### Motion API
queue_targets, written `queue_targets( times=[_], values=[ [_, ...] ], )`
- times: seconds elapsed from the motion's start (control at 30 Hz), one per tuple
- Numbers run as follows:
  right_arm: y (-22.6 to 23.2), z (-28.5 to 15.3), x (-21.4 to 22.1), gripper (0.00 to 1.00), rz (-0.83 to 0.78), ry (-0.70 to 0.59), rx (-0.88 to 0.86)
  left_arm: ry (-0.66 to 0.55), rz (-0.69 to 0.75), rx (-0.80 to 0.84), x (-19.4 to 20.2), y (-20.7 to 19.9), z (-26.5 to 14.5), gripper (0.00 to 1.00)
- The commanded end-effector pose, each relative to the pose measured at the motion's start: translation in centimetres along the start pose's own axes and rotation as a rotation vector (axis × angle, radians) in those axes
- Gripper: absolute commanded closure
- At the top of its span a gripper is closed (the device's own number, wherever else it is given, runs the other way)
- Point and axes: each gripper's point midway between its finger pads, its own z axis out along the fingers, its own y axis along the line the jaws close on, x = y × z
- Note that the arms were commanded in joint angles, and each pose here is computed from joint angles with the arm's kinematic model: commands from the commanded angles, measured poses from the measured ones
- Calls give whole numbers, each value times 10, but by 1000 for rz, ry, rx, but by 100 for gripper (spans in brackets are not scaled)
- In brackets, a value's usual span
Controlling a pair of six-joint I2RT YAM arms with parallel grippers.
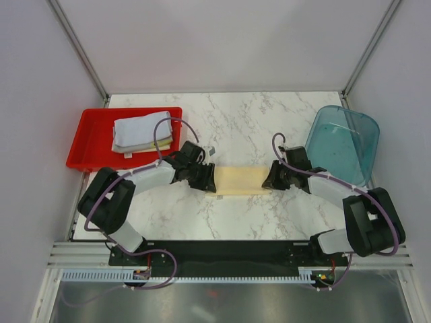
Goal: Fold and stack the towels
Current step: Fold the towel
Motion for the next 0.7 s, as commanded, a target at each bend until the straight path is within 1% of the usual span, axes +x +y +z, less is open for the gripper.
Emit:
queue_targets(
  times=[0.0,0.03,0.07,0.1,0.13,0.23,0.3,0.33,0.37,0.4,0.43,0.47,0.53,0.57,0.6,0.67],
  values=[
    [31,-9,-28,78,-32,-76,-102,-137,1,10,-50,-18,-11,52],
    [37,-12,-29,78,-32,-75,-120,-129,3,7,-51,-20,-16,52],
    [41,-15,-31,78,-35,-77,-131,-167,14,9,-68,-28,-27,51],
    [46,-21,-35,78,-39,-92,-140,-172,17,3,-72,-31,-32,51],
    [48,-23,-34,78,-30,-95,-144,-166,11,-4,-73,-32,-38,49],
    [52,-28,-33,78,10,-112,-168,-199,9,55,-79,-51,-52,49],
    [58,-26,-28,78,31,-124,-221,-185,-6,120,-71,-64,-48,48],
    [61,-25,-23,78,42,-110,-245,-177,-11,160,-67,-70,-46,48],
    [66,-24,-24,78,59,-120,-284,-171,-12,228,-60,-77,-38,48],
    [65,-18,-19,78,59,-119,-309,-160,-28,263,-54,-80,-33,48],
    [70,-17,-11,78,54,-86,-355,-135,-64,289,-48,-80,-23,49],
    [74,-16,-12,78,38,-92,-389,-119,-74,327,-37,-79,-15,49],
    [68,-6,7,78,35,-28,-410,-89,-100,330,-25,-73,-2,50],
    [65,-3,9,77,33,-24,-408,-77,-113,305,-16,-64,4,50],
    [56,4,19,78,30,4,-388,-75,-115,292,-13,-60,7,50],
    [49,9,26,78,25,18,-374,-71,-122,240,-4,-47,14,50]
  ],
)
